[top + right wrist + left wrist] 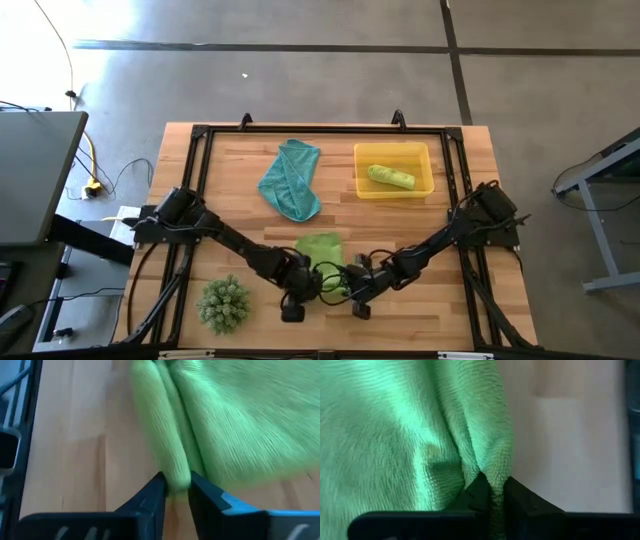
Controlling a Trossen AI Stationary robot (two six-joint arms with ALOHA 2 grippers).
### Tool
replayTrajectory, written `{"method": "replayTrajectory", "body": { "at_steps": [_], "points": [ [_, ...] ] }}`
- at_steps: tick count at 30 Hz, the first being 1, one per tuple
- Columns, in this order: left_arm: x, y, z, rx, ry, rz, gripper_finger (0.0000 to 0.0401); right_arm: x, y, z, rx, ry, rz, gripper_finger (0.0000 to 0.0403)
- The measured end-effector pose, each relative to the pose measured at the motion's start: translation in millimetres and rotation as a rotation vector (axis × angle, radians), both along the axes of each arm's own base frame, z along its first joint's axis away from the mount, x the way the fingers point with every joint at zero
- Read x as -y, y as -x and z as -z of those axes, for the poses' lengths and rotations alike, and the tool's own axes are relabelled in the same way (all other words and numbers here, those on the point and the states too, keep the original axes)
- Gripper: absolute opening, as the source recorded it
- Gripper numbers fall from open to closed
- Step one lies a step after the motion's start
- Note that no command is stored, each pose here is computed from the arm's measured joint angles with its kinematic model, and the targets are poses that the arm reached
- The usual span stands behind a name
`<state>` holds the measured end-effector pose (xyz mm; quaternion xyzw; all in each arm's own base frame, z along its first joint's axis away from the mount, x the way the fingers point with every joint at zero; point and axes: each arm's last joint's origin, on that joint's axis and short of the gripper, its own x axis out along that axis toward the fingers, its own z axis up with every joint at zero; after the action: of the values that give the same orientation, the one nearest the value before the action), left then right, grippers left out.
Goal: Roll microfiber towels into tight, uniform cylinder then place into a basket
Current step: Roll the green towel
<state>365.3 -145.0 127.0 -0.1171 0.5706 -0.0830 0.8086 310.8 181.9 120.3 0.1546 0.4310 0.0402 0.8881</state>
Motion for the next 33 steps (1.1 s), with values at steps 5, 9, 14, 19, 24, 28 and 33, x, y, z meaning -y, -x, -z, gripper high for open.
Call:
{"method": "replayTrajectory", "body": {
  "at_steps": [5,9,14,19,24,28,33],
  "points": [
    [1,-4,3,0.018,0.167,0.046,0.0018,-2,5,-19,0.042,0.031,-0.158,0.0095],
    [-11,-4,11,0.029,0.233,-0.016,0.0015,-14,9,-26,0.147,0.143,-0.316,0.0094],
    [-27,-1,22,0.027,0.31,-0.128,0.0014,-31,17,-30,0.267,0.294,-0.501,0.0087],
    [-39,-1,26,0.015,0.343,-0.234,0.0013,-43,22,-35,0.368,0.403,-0.572,0.0085],
    [-40,-2,27,0.007,0.355,-0.267,0.0013,-41,20,-37,0.385,0.497,-0.463,0.0087],
    [-41,-3,26,0.015,0.362,-0.312,0.0013,-35,15,-35,0.36,0.434,-0.386,0.0114],
    [-41,-4,26,0.009,0.369,-0.339,0.0013,-36,15,-31,0.334,0.388,-0.409,0.0163]
  ]
}}
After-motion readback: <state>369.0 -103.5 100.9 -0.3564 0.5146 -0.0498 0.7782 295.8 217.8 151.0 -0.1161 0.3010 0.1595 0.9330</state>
